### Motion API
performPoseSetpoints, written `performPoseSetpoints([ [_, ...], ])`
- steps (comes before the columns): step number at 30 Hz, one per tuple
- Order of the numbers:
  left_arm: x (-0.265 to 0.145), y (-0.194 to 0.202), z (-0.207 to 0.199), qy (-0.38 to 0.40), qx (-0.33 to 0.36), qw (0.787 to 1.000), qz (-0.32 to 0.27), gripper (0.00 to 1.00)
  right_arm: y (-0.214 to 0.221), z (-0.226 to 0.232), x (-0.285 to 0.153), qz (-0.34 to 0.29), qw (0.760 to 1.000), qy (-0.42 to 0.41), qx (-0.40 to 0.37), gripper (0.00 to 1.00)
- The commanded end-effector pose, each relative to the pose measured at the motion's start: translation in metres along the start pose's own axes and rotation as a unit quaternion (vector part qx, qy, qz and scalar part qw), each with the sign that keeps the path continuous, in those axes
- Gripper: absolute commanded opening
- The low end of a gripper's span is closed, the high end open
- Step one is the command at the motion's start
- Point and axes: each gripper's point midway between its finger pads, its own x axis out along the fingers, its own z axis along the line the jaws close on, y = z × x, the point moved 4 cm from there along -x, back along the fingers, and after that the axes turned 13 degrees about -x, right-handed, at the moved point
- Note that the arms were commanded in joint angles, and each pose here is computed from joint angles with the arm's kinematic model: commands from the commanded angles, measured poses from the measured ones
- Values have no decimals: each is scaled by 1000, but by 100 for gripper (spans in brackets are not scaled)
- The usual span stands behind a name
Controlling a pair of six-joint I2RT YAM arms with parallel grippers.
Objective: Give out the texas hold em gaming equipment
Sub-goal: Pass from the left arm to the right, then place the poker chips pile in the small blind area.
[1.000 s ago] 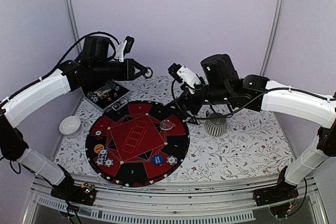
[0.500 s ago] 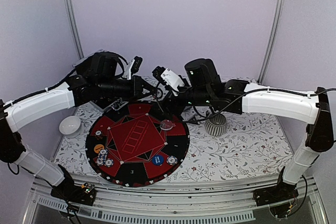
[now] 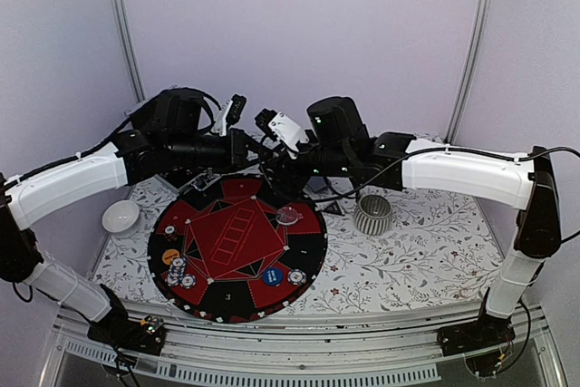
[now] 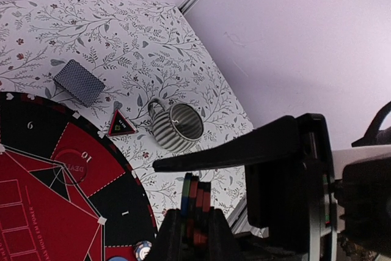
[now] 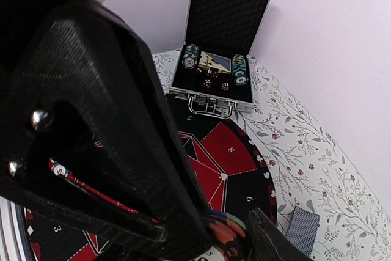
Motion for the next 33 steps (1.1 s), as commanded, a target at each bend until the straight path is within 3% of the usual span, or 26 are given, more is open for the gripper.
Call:
performPoseSetpoints([
  [1, -4, 3, -7, 11, 10, 1000, -2, 0, -8, -9, 1, -7, 1000, 19, 3, 44],
  [4, -3, 3, -4, 3, 11, 1000, -1, 0, -9, -9, 1, -4, 1000, 16, 4, 33],
  [8, 2, 7, 2, -7, 10, 1000, 7, 0, -10, -7, 1, -3, 1000, 8, 5, 6],
  [14, 12, 18, 20, -28, 4, 999, 30, 0, -1, 0, -3, 9, 1000, -9, 14, 2],
  [18, 23, 31, 27, -22, -5, 998, 67, 35, 14, 9, -5, 31, 999, -30, 24, 2],
  [23, 26, 36, 39, -39, -6, 997, 69, 64, 43, 30, -9, 70, 994, -74, 44, 2],
  [26, 22, 33, 47, -64, 1, 996, 57, 75, 68, 45, -12, 104, 987, -104, 61, 2],
  [33, 13, 33, 65, -102, 4, 994, 49, 80, 115, 80, -18, 176, 966, -167, 92, 2],
])
